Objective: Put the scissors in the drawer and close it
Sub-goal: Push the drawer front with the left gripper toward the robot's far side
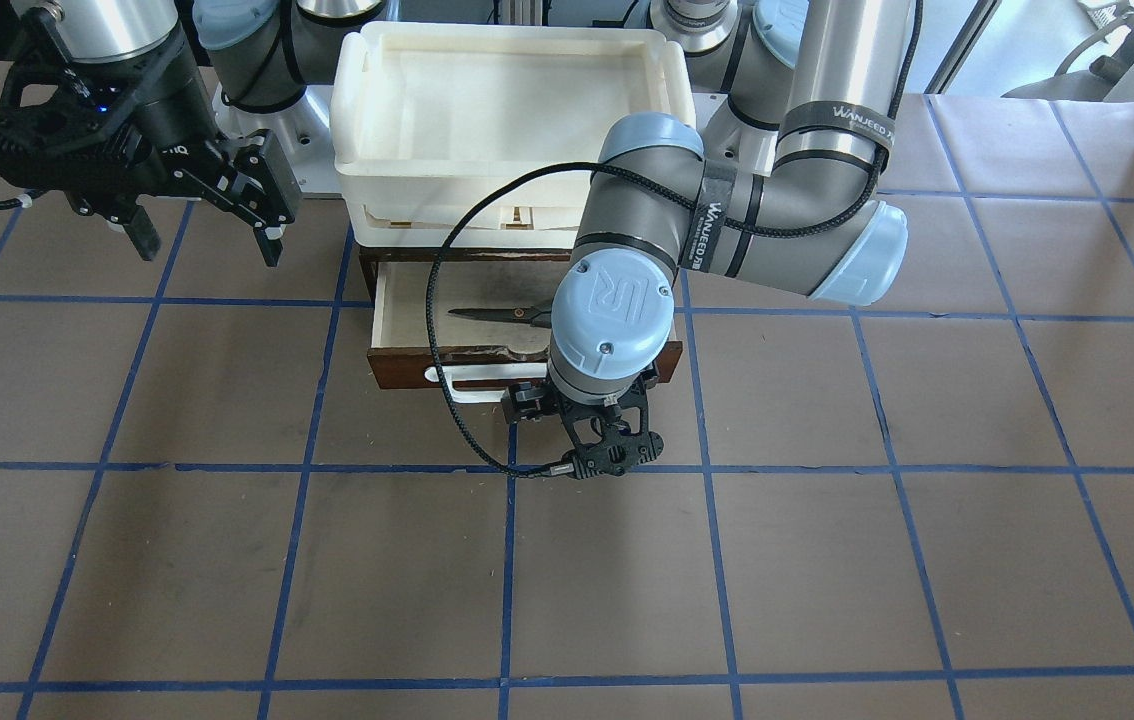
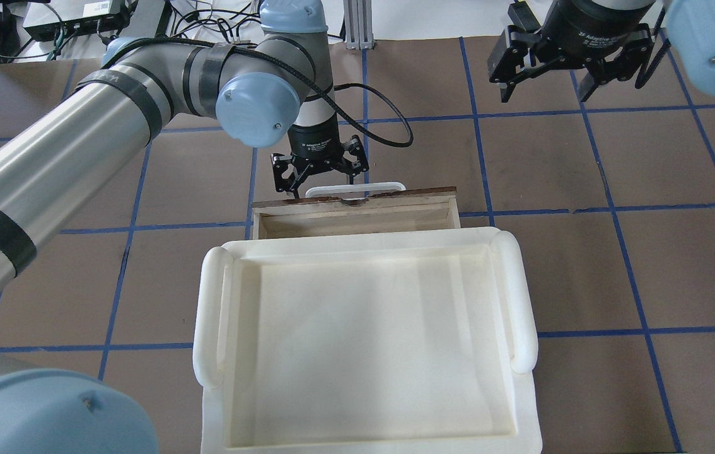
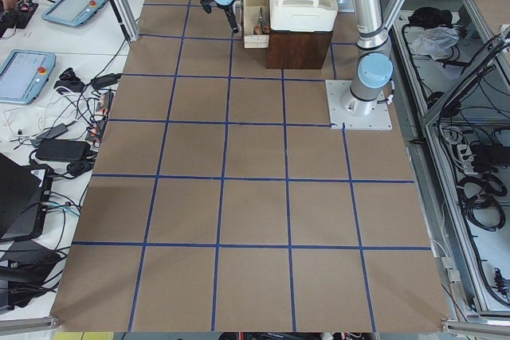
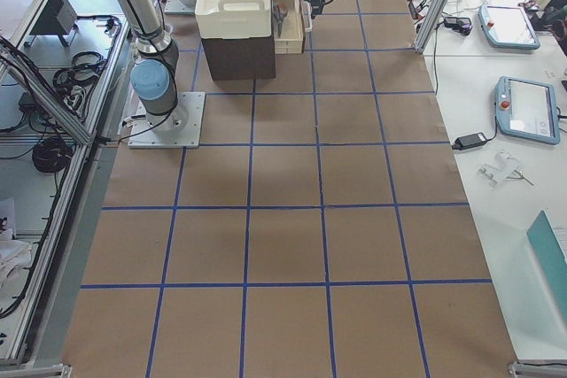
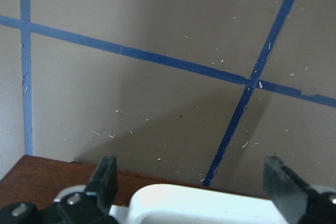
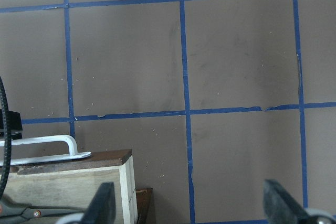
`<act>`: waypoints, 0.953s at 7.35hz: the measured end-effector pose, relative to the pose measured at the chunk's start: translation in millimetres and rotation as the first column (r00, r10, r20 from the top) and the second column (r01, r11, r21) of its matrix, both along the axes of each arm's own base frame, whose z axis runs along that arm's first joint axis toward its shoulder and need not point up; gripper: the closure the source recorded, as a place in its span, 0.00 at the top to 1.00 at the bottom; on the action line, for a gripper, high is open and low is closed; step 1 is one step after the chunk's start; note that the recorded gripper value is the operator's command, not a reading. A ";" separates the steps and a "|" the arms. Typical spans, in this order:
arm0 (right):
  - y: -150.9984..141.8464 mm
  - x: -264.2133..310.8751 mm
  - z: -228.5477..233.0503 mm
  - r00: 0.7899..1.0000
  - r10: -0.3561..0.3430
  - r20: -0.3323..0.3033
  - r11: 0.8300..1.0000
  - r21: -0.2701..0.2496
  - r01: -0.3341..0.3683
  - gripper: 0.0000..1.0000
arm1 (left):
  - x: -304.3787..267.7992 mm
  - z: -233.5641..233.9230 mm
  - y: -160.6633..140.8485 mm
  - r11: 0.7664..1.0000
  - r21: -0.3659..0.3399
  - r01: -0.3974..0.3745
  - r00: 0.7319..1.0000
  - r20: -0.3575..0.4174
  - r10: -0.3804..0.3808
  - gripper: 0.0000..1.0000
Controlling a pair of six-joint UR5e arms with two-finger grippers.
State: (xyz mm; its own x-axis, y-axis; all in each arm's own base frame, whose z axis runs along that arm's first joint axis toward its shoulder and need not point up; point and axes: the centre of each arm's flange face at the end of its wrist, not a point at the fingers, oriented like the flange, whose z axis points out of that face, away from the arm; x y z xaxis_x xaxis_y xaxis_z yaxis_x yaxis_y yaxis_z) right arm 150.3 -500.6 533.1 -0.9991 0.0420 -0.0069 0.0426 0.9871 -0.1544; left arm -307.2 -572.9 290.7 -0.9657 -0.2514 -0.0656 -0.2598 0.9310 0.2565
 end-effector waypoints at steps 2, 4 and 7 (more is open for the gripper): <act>0.5 -0.3 0.0 1.000 -0.001 -0.001 1.000 0.001 0.001 1.00 | 0.0 0.4 5.6 1.000 0.029 0.003 1.000 0.010 -0.004 1.00; 0.4 -0.3 -0.6 1.000 -0.001 0.000 1.000 0.002 0.001 1.00 | -0.2 -0.4 11.3 0.998 0.059 0.006 1.000 0.020 -0.007 1.00; 0.7 -0.3 -0.3 1.000 0.000 0.000 1.000 0.002 0.000 1.00 | -4.5 -3.8 21.4 0.995 0.094 0.018 0.999 0.035 -0.021 1.00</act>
